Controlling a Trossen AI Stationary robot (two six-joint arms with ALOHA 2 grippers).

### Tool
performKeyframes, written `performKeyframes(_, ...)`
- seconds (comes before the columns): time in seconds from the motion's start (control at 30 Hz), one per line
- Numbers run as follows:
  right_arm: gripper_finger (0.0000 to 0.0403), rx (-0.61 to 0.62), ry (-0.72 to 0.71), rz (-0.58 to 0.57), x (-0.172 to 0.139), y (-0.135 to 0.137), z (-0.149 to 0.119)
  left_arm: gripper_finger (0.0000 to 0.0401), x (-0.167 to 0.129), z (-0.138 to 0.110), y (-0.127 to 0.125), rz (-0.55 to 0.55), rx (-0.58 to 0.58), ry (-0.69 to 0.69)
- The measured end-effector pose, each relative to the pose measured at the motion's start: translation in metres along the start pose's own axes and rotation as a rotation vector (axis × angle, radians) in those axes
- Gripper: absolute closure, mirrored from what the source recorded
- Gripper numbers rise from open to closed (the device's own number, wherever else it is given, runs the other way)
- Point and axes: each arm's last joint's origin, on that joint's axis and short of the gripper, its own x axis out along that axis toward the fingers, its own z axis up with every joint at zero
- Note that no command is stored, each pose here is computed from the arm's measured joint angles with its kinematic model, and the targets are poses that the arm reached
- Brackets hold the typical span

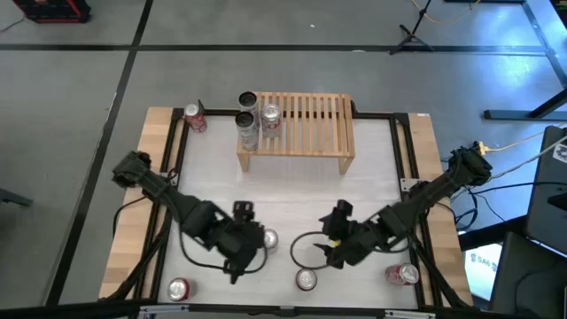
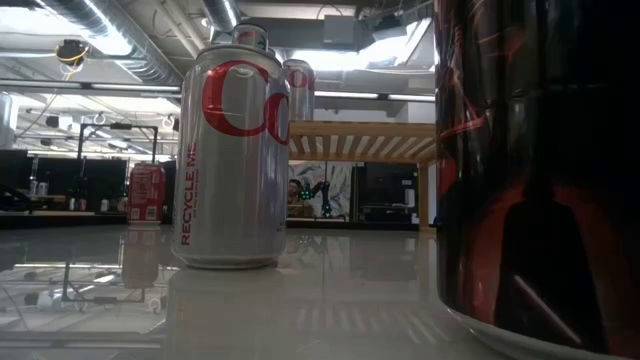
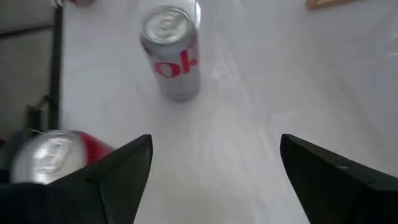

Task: Place canned beverage on shelf
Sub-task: Put the silver soda can on the shelf

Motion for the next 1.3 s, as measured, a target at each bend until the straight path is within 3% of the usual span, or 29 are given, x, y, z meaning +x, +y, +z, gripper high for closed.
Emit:
performKeyframes(0.13,0.0061,-0.106,-0.007,-0.003,0.019,-0.002,0.006,0.0067,0.011,-0.03,-0.014,0.01,-0.141,-0.033)
performKeyframes(0.23,0.0061,-0.168,-0.003,0.069,0.039,0.002,0.01,0.0067,0.022,-0.051,-0.027,0.011,-0.221,-0.061)
performKeyframes(0.5,0.0061,-0.268,0.031,0.171,0.098,0.003,0.009,0.0067,0.063,-0.089,-0.05,0.009,-0.346,-0.122)
performKeyframes(0.8,0.0061,-0.277,-0.012,0.232,0.141,-0.007,0.014,0.0067,0.101,-0.097,-0.044,-0.069,-0.473,-0.244)
performKeyframes(1.3,0.0061,-0.265,-0.073,0.289,0.166,-0.015,0.019,0.0067,0.129,-0.105,-0.009,0.09,-0.499,-0.236)
